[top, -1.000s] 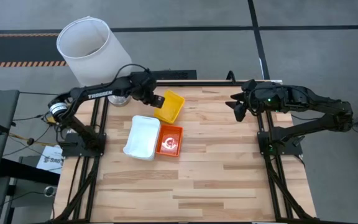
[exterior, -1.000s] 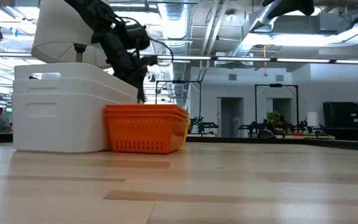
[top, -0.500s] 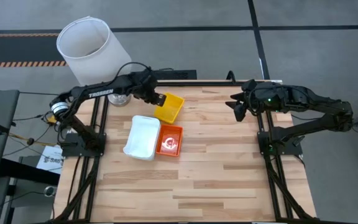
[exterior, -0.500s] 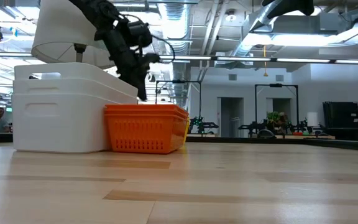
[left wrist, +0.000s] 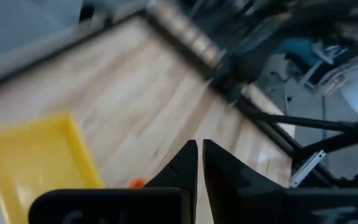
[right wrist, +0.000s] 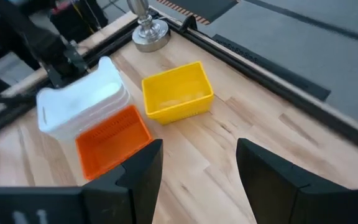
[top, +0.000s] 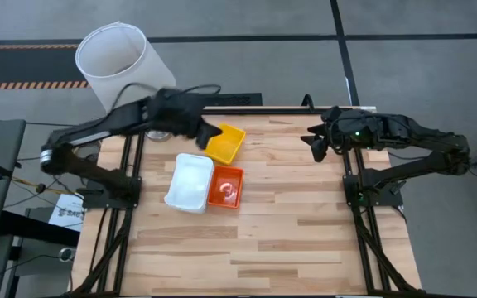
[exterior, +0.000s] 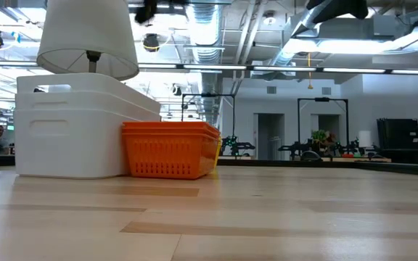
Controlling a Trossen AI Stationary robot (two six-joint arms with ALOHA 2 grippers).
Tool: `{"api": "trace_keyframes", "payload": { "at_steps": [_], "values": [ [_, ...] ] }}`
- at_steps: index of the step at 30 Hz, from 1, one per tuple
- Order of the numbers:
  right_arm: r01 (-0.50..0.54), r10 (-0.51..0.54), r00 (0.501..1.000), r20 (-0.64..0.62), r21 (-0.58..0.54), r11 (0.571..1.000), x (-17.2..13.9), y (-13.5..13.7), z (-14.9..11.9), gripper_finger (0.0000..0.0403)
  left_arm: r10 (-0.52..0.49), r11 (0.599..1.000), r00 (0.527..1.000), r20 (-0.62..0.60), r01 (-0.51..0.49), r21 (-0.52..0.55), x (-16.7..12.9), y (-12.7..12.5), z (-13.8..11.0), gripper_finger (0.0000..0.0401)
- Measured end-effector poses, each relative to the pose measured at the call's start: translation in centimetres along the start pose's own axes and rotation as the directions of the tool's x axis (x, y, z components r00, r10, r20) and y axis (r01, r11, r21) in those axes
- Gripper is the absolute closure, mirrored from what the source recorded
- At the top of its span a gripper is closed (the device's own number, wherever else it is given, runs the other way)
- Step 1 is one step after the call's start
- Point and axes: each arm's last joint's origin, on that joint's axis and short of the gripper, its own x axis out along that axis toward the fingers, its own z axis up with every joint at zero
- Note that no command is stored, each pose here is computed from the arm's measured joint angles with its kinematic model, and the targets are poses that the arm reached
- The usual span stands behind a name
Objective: Stack baskets by color
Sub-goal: Return to Home Position
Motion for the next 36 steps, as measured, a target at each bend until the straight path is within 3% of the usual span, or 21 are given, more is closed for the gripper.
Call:
{"api": "trace_keyframes", "payload": {
  "at_steps": [3,8,10,13,16,26,32,36],
  "values": [
    [-0.012,0.011,1.000,0.021,0.053,0.999,0.1,0.2,0.2,0.0178,-0.021,0.986,0.993,0.118,0.001,0.166,-3.5,-3.6,-1.6,0.0389],
    [-0.111,0.122,0.987,0.107,-0.101,0.989,0.3,1.5,1.1,0.0178,-0.133,0.974,0.972,0.191,0.093,0.205,-8.2,-6.5,-3.8,0.0389],
    [-0.177,0.205,0.955,0.213,-0.145,0.973,0.1,2.2,2.0,0.0178,-0.162,0.959,0.964,0.209,0.104,0.263,-9.5,-7.1,-4.6,0.0389],
    [-0.288,0.358,0.868,0.345,-0.237,0.928,-0.4,2.4,2.9,0.0178,-0.188,0.920,0.955,0.228,0.090,0.380,-10.8,-7.2,-6.2,0.0389],
    [-0.347,0.438,0.790,0.430,-0.276,0.896,-1.1,1.5,3.0,0.0178,-0.254,0.894,0.927,0.276,0.115,0.433,-12.0,-5.7,-7.8,0.0389],
    [-0.355,0.422,0.773,0.474,-0.229,0.907,-0.6,-2.6,-2.2,0.0178,-0.464,0.874,0.781,0.418,0.327,0.359,-11.7,4.5,-17.3,0.0389],
    [-0.351,0.412,0.752,0.515,-0.216,0.911,-0.5,-4.6,-5.7,0.0178,-0.539,0.840,0.720,0.437,0.421,0.343,-11.4,8.3,-21.1,0.0389],
    [-0.370,0.433,0.741,0.513,-0.225,0.901,0.7,-5.4,-8.6,0.0178,-0.517,0.847,0.779,0.354,0.406,0.344,-9.3,9.0,-22.6,0.0389]
  ]
}}
